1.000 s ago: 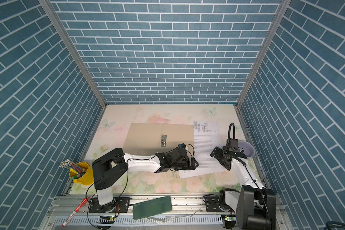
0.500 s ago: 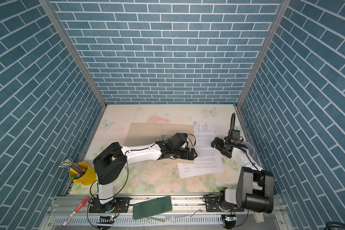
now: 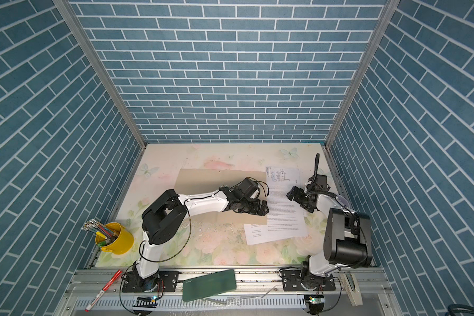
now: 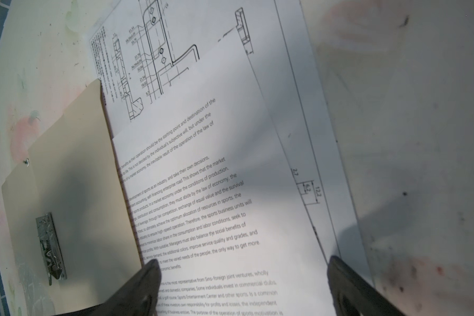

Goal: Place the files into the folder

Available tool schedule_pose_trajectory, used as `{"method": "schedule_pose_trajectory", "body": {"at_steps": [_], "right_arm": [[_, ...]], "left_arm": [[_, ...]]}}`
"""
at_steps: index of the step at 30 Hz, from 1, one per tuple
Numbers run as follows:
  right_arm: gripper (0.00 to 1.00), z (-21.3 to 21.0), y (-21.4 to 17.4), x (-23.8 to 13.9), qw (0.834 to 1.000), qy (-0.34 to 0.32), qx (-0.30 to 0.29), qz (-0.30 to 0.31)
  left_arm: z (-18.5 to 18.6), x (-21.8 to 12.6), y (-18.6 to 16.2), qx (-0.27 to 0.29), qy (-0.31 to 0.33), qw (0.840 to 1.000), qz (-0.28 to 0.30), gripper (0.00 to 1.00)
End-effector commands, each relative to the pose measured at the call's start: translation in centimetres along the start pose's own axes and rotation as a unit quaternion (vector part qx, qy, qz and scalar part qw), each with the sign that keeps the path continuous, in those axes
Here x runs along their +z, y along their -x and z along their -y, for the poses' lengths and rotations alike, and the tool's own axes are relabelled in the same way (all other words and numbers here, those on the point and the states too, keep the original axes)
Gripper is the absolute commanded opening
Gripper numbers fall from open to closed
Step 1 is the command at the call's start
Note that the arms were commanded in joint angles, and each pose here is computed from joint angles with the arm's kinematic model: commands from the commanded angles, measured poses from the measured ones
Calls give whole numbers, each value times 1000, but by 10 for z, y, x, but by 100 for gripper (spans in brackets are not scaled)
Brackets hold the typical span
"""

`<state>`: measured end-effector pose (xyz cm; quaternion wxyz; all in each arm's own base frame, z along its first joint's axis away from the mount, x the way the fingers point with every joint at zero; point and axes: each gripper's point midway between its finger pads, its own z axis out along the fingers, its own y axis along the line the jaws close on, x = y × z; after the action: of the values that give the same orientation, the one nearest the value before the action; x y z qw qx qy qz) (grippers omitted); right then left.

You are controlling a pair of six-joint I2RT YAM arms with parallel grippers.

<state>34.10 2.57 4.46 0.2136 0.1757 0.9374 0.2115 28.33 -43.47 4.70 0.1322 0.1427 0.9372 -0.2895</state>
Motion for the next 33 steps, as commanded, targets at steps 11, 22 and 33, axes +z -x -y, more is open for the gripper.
{"method": "schedule_pose_trajectory", "body": {"at_steps": [11, 22, 33], "right_arm": [[94, 11, -2, 5, 999, -25, -15, -15], [93, 11, -10, 10, 999, -21, -13, -43], [89, -11, 8, -21, 1000, -16, -5, 10]], "left_arm": [[-56, 11, -1, -38, 50, 998, -6, 100], [-22, 14, 1, -12, 16, 1000, -14, 100], [-13, -18, 13, 31, 7, 999, 28, 100]]}}
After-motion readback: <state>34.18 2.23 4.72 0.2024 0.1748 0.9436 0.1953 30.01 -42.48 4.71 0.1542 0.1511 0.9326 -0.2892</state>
